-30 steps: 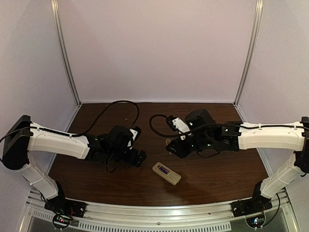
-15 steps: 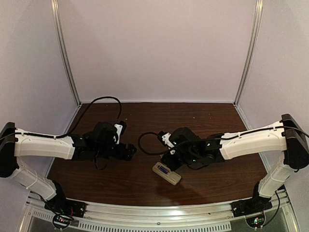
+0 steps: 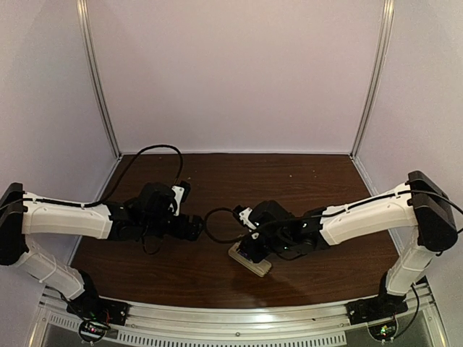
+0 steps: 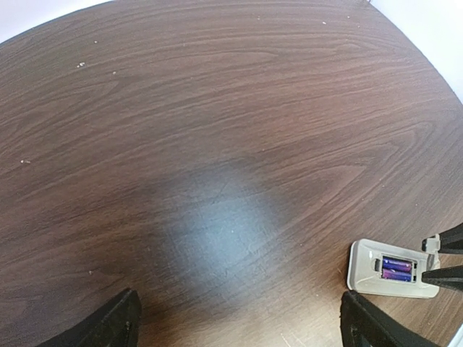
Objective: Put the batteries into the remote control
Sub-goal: Load the battery cover onto the remote control without the battery cover.
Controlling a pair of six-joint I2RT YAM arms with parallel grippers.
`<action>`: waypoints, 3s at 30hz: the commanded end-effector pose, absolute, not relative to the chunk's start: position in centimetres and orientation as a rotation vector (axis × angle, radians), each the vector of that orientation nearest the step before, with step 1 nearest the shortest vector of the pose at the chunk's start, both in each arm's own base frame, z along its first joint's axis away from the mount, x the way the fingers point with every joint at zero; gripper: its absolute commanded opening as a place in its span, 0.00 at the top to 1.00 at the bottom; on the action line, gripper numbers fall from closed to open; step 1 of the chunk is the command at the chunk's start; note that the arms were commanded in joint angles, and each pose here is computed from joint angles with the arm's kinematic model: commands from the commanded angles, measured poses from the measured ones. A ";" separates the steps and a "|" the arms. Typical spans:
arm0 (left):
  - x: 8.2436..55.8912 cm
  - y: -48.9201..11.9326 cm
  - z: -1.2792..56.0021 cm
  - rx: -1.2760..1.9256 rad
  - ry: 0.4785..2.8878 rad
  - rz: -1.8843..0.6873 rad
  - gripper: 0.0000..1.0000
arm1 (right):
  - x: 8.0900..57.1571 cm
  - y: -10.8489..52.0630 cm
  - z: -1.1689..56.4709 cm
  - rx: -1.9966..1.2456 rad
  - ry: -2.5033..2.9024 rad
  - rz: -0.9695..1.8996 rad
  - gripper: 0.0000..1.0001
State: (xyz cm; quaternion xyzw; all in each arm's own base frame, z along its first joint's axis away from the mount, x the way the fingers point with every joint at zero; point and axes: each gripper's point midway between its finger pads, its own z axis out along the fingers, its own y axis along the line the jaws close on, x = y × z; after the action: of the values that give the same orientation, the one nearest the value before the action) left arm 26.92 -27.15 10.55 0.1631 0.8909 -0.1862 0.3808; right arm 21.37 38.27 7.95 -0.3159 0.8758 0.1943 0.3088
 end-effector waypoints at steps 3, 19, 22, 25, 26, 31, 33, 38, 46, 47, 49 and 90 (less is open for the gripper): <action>27.4 -28.2 11.4 0.419 2.241 -0.518 0.03 | 20.8 38.0 6.4 -0.878 2.316 0.481 0.89; 27.8 -28.7 11.3 0.433 2.243 -0.517 0.02 | 20.6 37.5 4.9 -0.911 2.326 0.446 0.89; 27.7 -28.7 11.2 0.437 2.246 -0.519 0.03 | 20.5 37.5 4.6 -0.923 2.323 0.442 0.89; 27.6 -28.8 11.1 0.441 2.249 -0.522 0.03 | 20.5 37.4 4.5 -0.933 2.317 0.435 0.89; 27.6 -28.8 11.1 0.442 2.250 -0.522 0.02 | 20.5 37.4 4.5 -0.936 2.313 0.432 0.89; 27.6 -28.8 11.0 0.444 2.253 -0.520 0.03 | 20.7 37.4 4.5 -0.957 2.302 0.415 0.88; 27.7 -28.8 11.0 0.444 2.252 -0.520 0.03 | 20.6 37.5 4.3 -0.968 2.306 0.415 0.88; 27.7 -28.8 11.0 0.447 2.253 -0.518 0.03 | 20.2 37.4 4.0 -0.982 2.324 0.425 0.89; 27.7 -29.1 10.9 0.454 2.256 -0.525 0.03 | 20.2 37.0 4.5 -0.983 2.323 0.405 0.90; 27.7 -29.1 10.9 0.454 2.256 -0.525 0.03 | 20.2 36.9 4.4 -0.985 2.325 0.402 0.90; 27.7 -29.1 10.9 0.455 2.255 -0.524 0.03 | 20.1 36.9 4.1 -0.989 2.330 0.396 0.90; 25.8 -34.2 12.0 0.627 2.161 -0.903 0.34 | 18.6 37.0 2.6 -1.083 2.363 0.477 0.80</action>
State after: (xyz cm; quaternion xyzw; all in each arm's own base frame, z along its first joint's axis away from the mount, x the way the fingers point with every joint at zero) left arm 26.16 -32.10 10.47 0.2148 0.8652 -0.2928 0.3458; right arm 20.53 37.83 5.04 -0.3737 0.8602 0.1787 0.2975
